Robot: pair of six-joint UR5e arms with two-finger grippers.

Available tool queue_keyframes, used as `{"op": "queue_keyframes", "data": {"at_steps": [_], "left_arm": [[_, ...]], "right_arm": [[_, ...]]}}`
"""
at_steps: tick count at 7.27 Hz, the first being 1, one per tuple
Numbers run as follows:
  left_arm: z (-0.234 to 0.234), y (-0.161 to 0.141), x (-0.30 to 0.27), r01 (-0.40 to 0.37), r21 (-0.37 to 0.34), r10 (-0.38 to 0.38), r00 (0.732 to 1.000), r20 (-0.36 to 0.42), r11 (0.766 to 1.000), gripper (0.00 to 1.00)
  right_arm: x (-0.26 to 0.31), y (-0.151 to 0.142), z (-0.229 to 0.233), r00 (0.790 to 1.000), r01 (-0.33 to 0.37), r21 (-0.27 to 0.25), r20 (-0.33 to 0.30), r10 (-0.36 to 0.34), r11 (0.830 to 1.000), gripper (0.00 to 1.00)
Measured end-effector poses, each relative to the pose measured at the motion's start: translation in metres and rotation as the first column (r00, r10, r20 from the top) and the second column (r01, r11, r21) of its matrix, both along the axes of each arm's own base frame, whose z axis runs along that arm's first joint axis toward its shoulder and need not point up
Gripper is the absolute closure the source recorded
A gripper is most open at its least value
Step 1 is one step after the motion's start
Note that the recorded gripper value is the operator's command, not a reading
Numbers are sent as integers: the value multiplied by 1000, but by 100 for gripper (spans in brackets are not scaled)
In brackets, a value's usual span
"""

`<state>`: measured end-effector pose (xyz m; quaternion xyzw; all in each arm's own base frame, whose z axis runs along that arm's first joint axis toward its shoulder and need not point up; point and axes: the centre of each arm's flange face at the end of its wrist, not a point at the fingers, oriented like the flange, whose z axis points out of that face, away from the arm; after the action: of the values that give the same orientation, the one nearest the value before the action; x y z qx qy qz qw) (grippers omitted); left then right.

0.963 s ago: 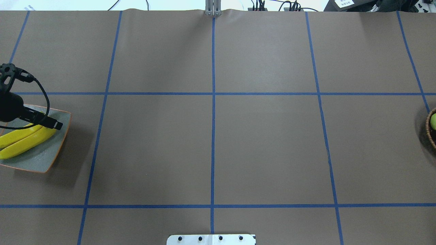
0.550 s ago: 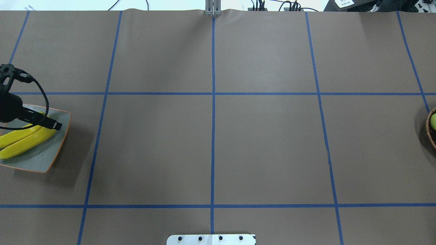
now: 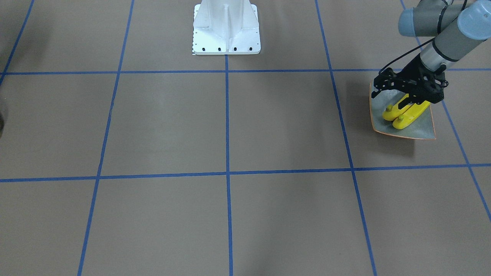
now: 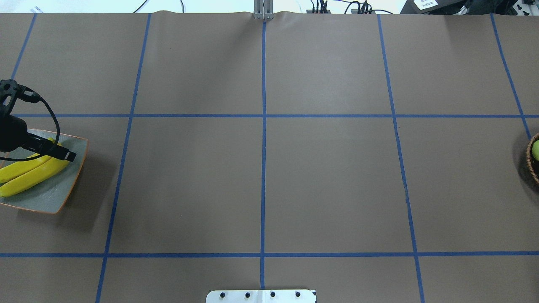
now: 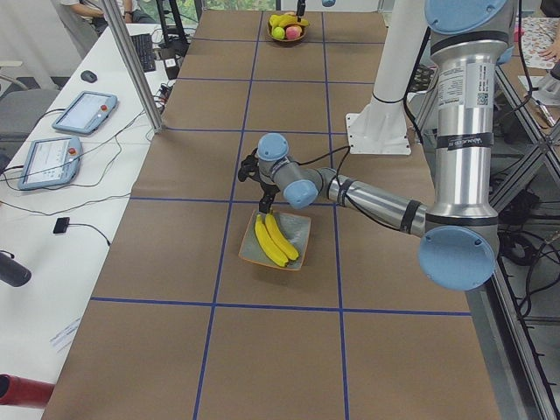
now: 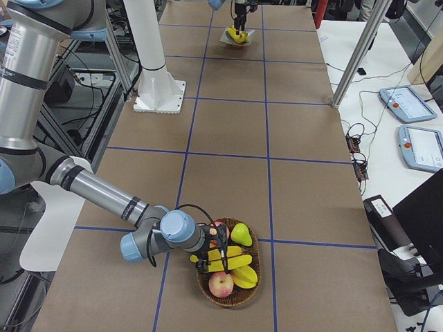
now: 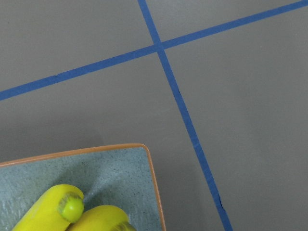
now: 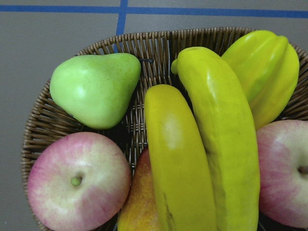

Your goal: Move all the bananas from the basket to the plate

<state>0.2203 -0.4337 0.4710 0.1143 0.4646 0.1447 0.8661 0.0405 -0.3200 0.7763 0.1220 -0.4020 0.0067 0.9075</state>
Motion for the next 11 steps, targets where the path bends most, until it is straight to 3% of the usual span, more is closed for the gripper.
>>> {"op": "queue_keyframes", "data": {"at_steps": [1,2,3,4,9,11], "left_arm": [[0,0,0,0,0,0,1000,0,1000,1],[0,0,0,0,0,0,1000,0,1000,1],[1,0,0,0,0,0,1000,1,1000,1],[1,0,0,0,-1,0,1000,1,1000,1],[1,0,0,-1,-1,1,1000,1,1000,1],[1,0,0,-1,-1,1,1000,1,1000,1]], "right_arm": [[-1,-1,2,1000,2,-1,-2,-2,1000,33],[-1,-2,3,1000,3,-2,-3,-3,1000,50],[-1,-3,4,1000,3,-3,-3,-3,1000,85],[-1,-3,4,1000,3,-2,-3,-3,1000,100],[1,-7,-7,1000,7,28,21,-8,1000,100],[13,-10,-22,999,-22,56,45,20,998,100]]}}
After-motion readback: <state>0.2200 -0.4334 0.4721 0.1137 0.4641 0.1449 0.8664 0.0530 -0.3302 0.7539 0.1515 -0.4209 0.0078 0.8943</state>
